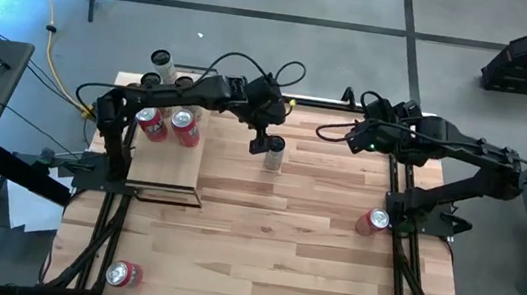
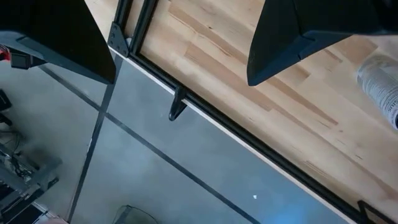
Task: Place canned beverage on shelf
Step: Put the white yellow soda can on the shelf aligned with the other white yellow soda can
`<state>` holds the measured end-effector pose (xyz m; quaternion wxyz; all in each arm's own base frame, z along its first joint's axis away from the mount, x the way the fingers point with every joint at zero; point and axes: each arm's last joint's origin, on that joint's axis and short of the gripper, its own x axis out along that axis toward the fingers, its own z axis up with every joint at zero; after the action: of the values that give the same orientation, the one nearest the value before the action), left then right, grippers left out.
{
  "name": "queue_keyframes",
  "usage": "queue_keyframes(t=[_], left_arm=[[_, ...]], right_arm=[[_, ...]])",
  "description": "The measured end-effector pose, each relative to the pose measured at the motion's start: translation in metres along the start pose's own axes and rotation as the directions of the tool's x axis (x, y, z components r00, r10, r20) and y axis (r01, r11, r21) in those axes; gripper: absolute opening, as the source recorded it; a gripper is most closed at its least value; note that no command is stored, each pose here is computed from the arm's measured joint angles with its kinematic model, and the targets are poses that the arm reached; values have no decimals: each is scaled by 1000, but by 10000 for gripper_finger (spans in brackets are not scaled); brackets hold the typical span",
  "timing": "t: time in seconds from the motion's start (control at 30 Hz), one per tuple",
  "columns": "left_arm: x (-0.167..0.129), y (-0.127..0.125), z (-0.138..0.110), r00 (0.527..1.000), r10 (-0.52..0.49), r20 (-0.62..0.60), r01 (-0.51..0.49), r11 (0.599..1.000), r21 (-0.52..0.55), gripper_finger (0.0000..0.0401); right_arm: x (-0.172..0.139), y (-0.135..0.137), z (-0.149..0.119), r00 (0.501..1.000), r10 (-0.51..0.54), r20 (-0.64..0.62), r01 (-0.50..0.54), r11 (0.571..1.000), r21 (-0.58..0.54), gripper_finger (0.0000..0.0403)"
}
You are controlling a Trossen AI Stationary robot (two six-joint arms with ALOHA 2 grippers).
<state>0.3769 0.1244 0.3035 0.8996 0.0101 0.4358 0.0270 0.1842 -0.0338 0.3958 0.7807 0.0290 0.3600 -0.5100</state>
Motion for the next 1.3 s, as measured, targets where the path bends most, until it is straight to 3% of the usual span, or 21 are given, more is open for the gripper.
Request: queue_keyframes(t=[0.13,0.3,0.43,0.6,0.73,1.0,1.3], left_arm=[[1,-4,2,1000,-17,11,17,1000,7,310],[10,-9,4,994,-108,32,109,994,-23,310],[27,-11,1,999,-33,-19,32,999,-17,310],[30,-16,3,1000,-11,-13,11,1000,5,310],[30,-18,4,996,87,-28,-85,995,48,310],[31,-19,4,998,61,-23,-60,998,37,310],[51,-14,-4,996,34,-83,-32,999,33,310]], right_arm=[[0,0,0,1000,0,0,0,1000,0,348],[0,1,1,1000,3,6,-3,1000,8,348],[0,1,2,1000,8,13,-8,1000,17,348],[0,1,2,1000,13,12,-13,1000,26,348],[0,1,2,1000,15,11,-15,999,28,348],[0,1,2,1000,15,11,-15,999,28,348],[0,2,1,999,34,-4,-34,999,26,348]])
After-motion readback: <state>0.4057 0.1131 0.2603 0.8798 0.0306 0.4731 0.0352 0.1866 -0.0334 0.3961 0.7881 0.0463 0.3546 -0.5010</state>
